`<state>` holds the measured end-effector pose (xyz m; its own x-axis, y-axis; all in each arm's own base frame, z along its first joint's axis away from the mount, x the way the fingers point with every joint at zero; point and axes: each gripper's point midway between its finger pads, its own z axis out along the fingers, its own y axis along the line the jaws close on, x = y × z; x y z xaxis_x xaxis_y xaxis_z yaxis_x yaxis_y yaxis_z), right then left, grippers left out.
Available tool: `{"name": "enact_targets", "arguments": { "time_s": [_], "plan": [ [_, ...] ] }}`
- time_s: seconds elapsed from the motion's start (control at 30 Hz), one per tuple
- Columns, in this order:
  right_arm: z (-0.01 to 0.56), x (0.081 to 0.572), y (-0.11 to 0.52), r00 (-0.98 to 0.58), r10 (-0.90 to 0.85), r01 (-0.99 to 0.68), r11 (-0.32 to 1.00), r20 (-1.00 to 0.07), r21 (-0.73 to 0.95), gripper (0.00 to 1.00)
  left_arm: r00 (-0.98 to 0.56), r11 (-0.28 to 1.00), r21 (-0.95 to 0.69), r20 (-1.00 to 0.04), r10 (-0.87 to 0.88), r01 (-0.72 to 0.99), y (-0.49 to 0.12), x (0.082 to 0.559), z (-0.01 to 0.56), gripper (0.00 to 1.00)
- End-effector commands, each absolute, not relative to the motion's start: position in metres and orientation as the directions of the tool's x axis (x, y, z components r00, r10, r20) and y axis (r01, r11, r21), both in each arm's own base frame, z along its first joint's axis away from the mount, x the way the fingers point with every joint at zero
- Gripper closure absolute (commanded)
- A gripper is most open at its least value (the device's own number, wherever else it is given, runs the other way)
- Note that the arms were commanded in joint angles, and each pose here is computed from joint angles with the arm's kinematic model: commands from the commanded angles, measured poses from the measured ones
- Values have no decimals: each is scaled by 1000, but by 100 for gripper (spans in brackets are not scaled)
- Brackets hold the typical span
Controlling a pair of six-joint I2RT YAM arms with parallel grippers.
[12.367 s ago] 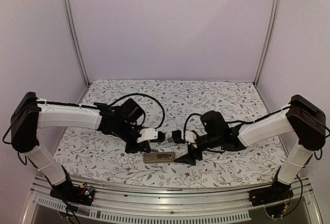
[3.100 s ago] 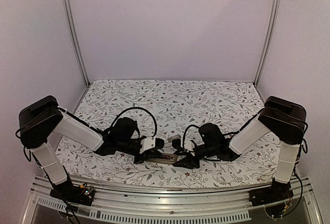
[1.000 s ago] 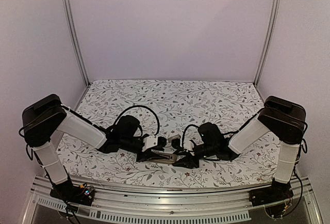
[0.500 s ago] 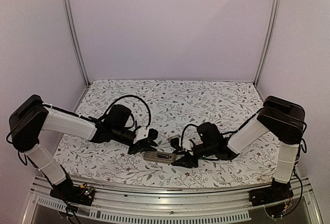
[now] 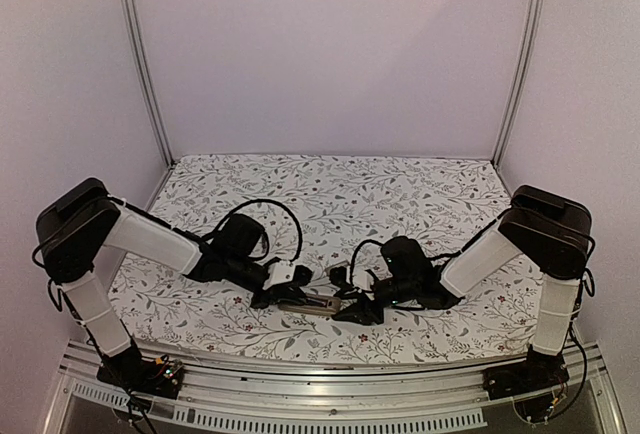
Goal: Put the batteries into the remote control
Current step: Load the battery into the battery compartment.
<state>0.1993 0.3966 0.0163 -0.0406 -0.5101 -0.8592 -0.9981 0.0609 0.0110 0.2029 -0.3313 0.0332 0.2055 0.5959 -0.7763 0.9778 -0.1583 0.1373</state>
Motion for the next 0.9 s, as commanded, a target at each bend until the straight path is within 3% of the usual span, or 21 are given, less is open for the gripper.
{"name": "enact_targets", "arguments": {
  "time_s": [0.0, 0.7, 0.87],
  "plan": [
    [9, 204, 396, -52, -530, -997, 82, -846, 10, 67, 198, -136, 146, -794, 574, 980, -345, 206, 36, 85],
    [9, 207, 395, -53, -531, -995, 96, -845, 2, 68, 184, -184, 86, -756, 628, 979, -343, 191, 2, 92],
    [10, 208, 395, -55, -530, -995, 99, -846, 3, 68, 197, -167, 120, -779, 596, 979, -346, 195, 25, 92]
  ]
}}
